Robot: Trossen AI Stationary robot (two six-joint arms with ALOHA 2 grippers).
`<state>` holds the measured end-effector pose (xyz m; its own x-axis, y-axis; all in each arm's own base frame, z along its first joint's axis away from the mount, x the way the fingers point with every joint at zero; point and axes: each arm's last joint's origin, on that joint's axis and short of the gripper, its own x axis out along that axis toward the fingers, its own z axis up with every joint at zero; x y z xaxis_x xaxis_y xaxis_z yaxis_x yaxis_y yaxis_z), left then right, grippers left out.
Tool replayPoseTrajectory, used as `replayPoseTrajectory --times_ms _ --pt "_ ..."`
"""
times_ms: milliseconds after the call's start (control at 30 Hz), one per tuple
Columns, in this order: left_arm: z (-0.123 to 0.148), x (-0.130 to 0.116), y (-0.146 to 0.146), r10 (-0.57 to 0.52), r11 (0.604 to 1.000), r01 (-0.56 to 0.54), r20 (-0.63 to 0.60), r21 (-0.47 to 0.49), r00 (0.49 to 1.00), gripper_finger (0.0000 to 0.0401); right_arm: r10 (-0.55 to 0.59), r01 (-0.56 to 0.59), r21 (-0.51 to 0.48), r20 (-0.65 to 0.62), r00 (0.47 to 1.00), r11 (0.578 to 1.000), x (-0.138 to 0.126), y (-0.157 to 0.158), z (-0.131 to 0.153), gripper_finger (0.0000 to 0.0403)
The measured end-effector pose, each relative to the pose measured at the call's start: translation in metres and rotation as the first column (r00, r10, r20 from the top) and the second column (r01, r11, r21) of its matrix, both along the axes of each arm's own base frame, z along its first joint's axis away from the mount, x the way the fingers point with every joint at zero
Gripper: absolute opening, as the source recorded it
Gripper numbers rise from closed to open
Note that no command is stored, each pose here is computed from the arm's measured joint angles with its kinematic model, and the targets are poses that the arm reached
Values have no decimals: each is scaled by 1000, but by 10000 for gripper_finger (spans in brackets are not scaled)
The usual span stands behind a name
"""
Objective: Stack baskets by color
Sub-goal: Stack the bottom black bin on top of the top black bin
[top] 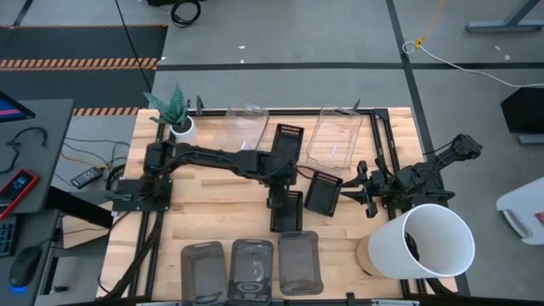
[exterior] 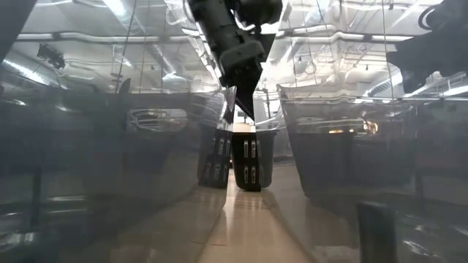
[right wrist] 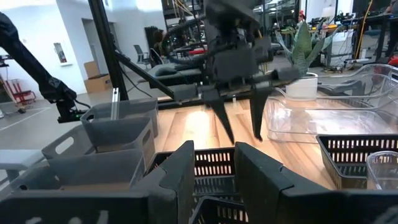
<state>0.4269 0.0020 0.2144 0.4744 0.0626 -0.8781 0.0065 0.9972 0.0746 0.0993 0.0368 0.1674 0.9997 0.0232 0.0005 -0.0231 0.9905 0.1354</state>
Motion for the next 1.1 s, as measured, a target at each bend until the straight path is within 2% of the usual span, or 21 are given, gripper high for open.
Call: replayPoseTrajectory --times_ms 267,400,500,667,800,1100 --pt "-13 20 1 -44 999 44 2 10 999 256 0 0 1 2 1000 1000 0 0 0 119" --pt "-25 21 1 -65 998 66 -38 19 997 266 0 0 3 6 1000 1000 0 0 1 119" --pt "-38 22 0 -68 997 69 -72 17 995 259 0 0 4 7 1000 1000 0 0 1 119" --pt "-45 22 0 -71 997 73 -107 16 992 224 0 0 3 6 1000 1000 0 0 1 119" --pt "-45 22 0 -77 997 80 -106 19 991 177 0 0 3 7 1000 1000 0 0 1 119" --pt "-41 19 -2 -159 985 167 -143 48 977 19 0 0 3 7 1000 1000 0 0 1 119"
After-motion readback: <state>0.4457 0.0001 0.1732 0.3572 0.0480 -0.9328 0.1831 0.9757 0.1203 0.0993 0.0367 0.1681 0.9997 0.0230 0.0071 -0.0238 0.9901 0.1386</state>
